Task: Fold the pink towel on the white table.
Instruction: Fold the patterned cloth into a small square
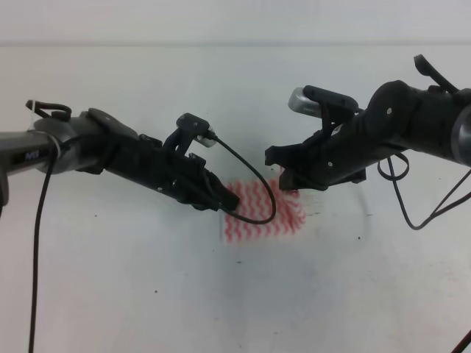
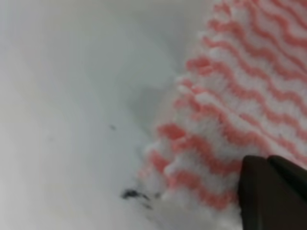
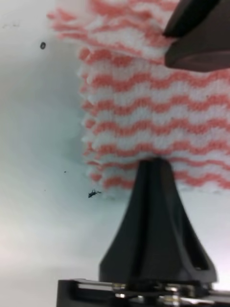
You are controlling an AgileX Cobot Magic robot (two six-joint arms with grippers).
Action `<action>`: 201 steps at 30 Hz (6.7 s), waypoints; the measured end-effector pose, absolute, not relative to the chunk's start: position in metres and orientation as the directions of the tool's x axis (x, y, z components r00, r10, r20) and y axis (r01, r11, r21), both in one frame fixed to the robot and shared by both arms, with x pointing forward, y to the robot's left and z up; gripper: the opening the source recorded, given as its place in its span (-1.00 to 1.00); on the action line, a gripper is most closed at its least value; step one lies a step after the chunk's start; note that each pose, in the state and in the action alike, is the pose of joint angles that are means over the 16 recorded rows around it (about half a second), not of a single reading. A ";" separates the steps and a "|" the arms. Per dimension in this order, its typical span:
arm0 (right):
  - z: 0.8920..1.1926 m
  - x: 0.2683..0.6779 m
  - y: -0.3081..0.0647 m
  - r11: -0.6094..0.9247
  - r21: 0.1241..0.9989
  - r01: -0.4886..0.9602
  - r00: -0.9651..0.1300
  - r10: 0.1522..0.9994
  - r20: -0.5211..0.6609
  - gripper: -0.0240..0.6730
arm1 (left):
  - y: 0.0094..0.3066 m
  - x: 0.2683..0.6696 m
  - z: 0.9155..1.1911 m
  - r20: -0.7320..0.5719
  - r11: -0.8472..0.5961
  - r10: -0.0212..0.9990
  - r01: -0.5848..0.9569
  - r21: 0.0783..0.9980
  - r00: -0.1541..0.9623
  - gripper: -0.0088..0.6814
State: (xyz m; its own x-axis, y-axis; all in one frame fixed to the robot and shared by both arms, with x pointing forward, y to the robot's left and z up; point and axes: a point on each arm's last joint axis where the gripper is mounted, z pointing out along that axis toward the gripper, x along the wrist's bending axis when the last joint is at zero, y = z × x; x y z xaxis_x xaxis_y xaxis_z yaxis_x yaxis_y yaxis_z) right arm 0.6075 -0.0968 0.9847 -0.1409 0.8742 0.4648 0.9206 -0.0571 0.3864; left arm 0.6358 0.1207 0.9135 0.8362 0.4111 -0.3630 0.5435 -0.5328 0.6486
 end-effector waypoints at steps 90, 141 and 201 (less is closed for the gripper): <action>0.991 0.601 -0.076 -0.022 0.403 0.915 -0.198 0.845 0.496 -0.98 | 0.150 0.624 0.942 -0.159 -0.604 0.012 0.134 0.786 0.987 -0.99; 0.995 0.597 -0.063 -0.007 0.407 0.913 -0.226 0.823 0.520 -0.98 | 0.140 0.635 0.907 -0.097 -0.583 0.029 0.096 0.807 0.995 -0.99; 0.973 0.598 -0.050 0.016 0.383 0.924 -0.226 0.829 0.512 -0.98 | 0.143 0.635 0.911 -0.117 -0.575 0.042 0.120 0.809 0.992 -0.99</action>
State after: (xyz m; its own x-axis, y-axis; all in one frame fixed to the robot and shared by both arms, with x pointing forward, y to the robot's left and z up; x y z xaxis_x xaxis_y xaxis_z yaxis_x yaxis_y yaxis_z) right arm 0.5978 -0.0499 0.9733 -0.2265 0.8287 0.5119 0.9237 0.0160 0.3828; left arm 0.6350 0.1428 0.9114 0.9923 0.0424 -0.1165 0.1196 -0.5750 0.8094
